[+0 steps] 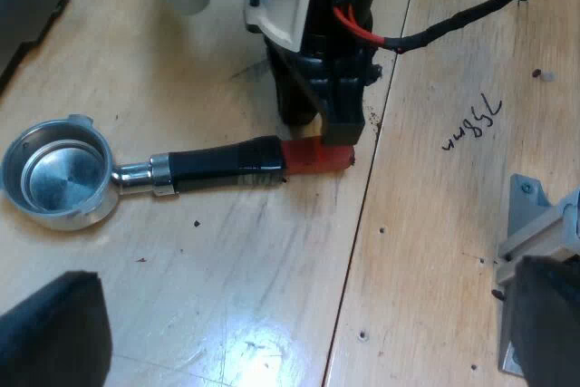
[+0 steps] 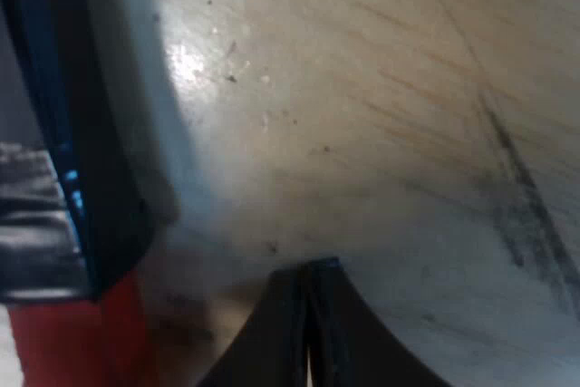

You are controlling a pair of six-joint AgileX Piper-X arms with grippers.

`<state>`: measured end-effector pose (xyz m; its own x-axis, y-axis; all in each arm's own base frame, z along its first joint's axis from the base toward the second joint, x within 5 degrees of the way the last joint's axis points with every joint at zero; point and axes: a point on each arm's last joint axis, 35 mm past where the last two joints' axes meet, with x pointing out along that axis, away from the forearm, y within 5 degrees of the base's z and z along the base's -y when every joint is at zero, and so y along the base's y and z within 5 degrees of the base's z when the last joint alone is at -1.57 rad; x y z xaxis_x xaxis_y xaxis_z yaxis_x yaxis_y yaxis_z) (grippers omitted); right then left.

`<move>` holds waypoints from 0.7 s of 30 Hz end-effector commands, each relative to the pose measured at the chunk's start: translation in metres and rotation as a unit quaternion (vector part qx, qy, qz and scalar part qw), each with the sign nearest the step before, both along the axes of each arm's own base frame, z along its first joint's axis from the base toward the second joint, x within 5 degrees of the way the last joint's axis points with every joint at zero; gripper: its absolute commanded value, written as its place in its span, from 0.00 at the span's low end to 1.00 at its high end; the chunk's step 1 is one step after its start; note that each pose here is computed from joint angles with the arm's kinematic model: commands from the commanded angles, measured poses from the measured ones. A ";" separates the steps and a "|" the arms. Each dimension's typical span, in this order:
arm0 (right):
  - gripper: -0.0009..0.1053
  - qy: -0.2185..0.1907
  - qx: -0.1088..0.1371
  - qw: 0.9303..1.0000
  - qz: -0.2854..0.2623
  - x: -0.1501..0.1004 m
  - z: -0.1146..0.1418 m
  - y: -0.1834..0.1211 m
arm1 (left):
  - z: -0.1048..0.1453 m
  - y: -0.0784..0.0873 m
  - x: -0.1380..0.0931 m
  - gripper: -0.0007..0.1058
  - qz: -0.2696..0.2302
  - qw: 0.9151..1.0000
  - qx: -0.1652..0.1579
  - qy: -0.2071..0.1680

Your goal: Put the handle in the coffee machine

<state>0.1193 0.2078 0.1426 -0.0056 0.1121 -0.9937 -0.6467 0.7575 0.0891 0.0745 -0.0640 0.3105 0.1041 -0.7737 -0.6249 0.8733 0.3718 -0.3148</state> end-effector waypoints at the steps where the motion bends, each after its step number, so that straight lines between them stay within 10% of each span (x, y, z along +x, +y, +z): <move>1: 0.01 0.001 0.007 1.000 -0.011 0.001 -0.004 0.004 | 0.001 0.000 -0.001 0.85 -0.005 1.000 0.001 -0.002; 21: 0.01 0.006 0.105 0.994 -0.018 -0.015 0.000 0.034 | -0.001 0.009 0.005 0.85 0.053 0.998 0.023 -0.011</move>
<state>0.1098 0.2359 0.1427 -0.0004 0.2918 -0.9565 -0.5903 0.7720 0.2358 0.0800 -0.0566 0.3096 0.1879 -0.7400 -0.6458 0.8435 0.4585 -0.2799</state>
